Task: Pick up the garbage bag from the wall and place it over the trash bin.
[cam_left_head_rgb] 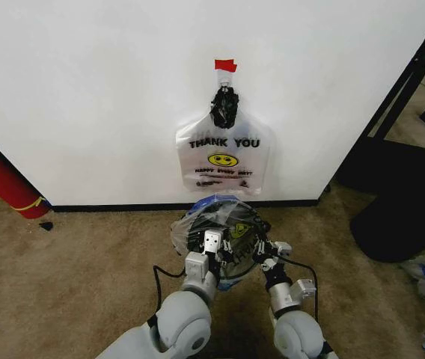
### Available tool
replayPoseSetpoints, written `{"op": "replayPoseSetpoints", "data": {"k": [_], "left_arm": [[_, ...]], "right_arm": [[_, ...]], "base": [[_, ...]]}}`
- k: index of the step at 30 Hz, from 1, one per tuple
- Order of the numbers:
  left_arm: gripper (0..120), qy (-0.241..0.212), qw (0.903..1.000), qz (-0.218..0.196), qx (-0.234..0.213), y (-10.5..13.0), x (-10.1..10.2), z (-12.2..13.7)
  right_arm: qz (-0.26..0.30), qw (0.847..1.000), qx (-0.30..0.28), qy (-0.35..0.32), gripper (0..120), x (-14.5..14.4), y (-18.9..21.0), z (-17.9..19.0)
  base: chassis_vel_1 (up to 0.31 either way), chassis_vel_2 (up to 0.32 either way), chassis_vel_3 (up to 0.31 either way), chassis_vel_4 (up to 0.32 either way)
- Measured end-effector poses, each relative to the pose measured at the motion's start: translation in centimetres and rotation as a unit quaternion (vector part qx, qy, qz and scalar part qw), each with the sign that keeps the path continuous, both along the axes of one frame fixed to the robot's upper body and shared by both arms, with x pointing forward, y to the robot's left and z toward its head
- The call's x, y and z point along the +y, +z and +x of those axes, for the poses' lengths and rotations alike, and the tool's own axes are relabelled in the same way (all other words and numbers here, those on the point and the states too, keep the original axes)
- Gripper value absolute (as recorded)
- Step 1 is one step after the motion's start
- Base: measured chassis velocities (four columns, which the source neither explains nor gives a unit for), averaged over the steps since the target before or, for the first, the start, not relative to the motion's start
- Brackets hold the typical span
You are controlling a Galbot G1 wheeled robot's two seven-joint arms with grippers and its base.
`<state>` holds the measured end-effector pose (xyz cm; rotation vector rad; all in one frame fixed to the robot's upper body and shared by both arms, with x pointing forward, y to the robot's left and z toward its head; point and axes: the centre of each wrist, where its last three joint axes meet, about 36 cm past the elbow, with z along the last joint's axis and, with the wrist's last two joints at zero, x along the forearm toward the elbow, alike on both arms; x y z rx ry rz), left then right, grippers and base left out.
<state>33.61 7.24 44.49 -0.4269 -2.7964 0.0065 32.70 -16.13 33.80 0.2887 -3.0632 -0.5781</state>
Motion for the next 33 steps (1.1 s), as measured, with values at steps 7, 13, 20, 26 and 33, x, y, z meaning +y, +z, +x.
{"op": "replayPoseSetpoints", "data": {"k": [7, 13, 20, 26, 33], "left_arm": [[0, 0.015, 0.9960, 0.087, -0.015, -1.5, -0.3, 1.1], [0, 0.029, 0.9925, 0.117, -0.022, -2.9, -0.9, 2.4], [0, 0.050, 0.9878, 0.144, -0.035, -4.8, -1.6, 4.4], [0, 0.068, 0.9825, 0.168, -0.041, -6.6, -1.4, 6.3], [0, 0.068, 0.9821, 0.170, -0.045, -7.1, -1.5, 7.0]], "right_arm": [[-0.008, 1.000, -0.015, 0.006, 0, 0.6, 0.3, -0.8], [-0.002, 1.000, -0.023, 0.018, 0, 1.2, 0.7, -1.7], [0.004, 0.999, -0.026, 0.032, 0, 1.7, 0.7, -2.5], [0.006, 0.999, -0.028, 0.040, 0, 1.8, 0.6, -3.0], [0.008, 0.998, -0.033, 0.045, 0, 1.6, 0.3, -3.1]], "base": [[0.000, 0.000, 0.000, 0.000], [0.000, 0.000, 0.000, 0.000], [0.000, 0.000, 0.000, 0.000], [0.000, 0.000, 0.000, 0.000], [0.000, 0.000, 0.000, 0.000]]}}
